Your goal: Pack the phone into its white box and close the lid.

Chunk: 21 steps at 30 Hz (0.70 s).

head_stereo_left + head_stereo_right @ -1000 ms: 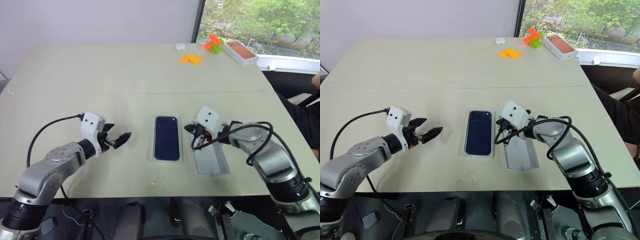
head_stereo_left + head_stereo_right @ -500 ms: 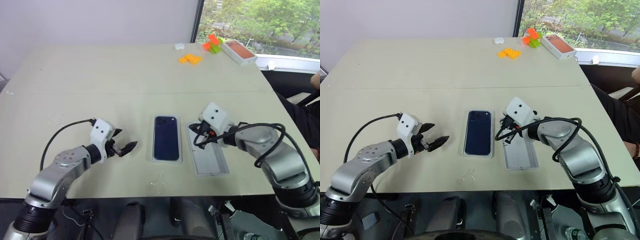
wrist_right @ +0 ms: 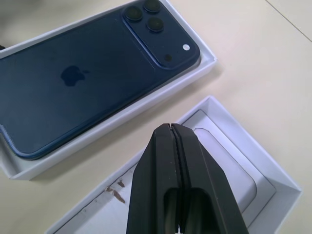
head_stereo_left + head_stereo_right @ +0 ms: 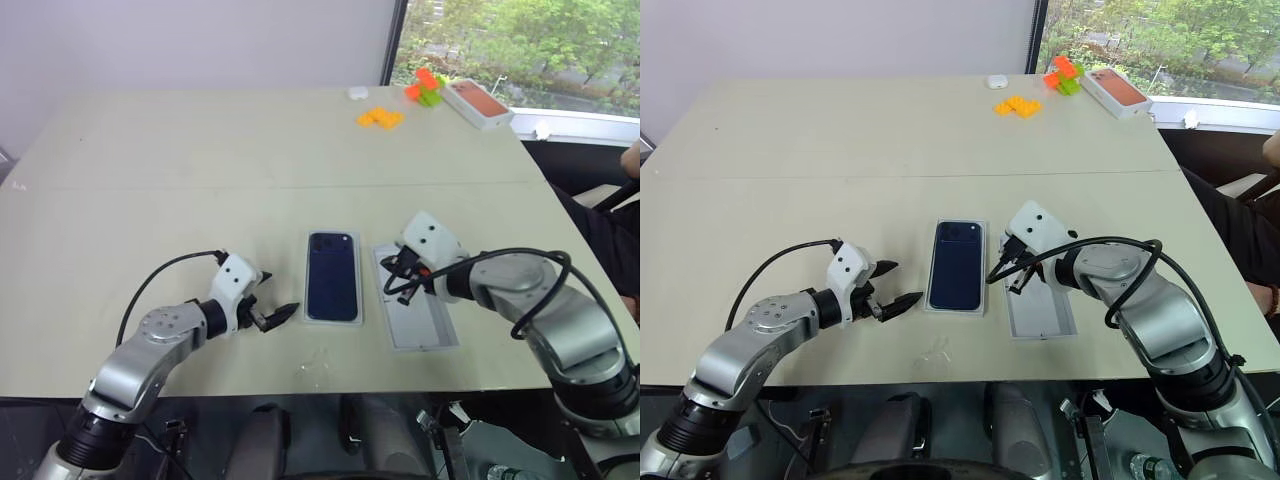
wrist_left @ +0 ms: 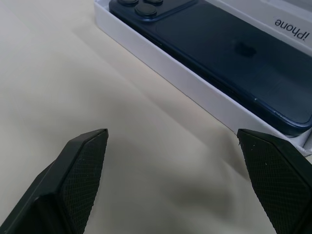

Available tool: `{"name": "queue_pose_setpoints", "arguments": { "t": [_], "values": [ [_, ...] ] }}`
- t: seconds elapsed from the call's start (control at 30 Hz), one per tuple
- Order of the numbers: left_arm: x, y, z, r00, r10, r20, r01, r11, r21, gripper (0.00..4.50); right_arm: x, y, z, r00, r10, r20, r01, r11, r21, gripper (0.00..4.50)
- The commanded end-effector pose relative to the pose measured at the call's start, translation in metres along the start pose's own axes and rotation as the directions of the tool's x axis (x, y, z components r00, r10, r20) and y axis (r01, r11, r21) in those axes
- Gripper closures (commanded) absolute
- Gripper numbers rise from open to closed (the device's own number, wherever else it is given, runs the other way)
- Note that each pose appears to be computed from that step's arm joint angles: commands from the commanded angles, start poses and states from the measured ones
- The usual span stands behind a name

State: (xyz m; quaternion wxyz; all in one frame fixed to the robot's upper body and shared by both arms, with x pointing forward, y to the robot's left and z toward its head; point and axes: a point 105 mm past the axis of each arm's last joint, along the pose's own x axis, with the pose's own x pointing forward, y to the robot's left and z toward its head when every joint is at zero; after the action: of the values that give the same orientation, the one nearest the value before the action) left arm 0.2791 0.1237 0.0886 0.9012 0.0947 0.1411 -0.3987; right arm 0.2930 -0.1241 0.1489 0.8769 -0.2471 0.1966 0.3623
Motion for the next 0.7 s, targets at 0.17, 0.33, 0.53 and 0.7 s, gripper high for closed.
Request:
{"name": "queue_pose_setpoints", "arguments": {
  "t": [0.17,0.33,0.53,0.7],
  "values": [
    [-0.011,0.005,0.007,1.0,0.025,0.017,-0.025,0.999,0.03,0.03,0.002,0.026,0.016,0.996,0.086,0.034,-0.075,0.966,-0.247,4.5],
    [-0.018,0.009,0.007,1.0,0.028,-0.006,-0.027,0.999,0.032,0.03,0.011,0.047,0.014,0.985,0.172,0.016,-0.155,0.92,-0.359,4.5],
    [-0.021,0.013,0.011,0.999,0.033,-0.012,-0.032,0.999,0.04,0.03,0.02,0.059,0.015,0.97,0.243,0.005,-0.224,0.902,-0.369,4.5],
    [-0.022,0.01,0.012,0.999,0.037,-0.013,-0.036,0.999,0.039,0.03,0.023,0.062,0.011,0.964,0.263,-0.029,-0.254,0.89,-0.379,4.5]
  ]
}}
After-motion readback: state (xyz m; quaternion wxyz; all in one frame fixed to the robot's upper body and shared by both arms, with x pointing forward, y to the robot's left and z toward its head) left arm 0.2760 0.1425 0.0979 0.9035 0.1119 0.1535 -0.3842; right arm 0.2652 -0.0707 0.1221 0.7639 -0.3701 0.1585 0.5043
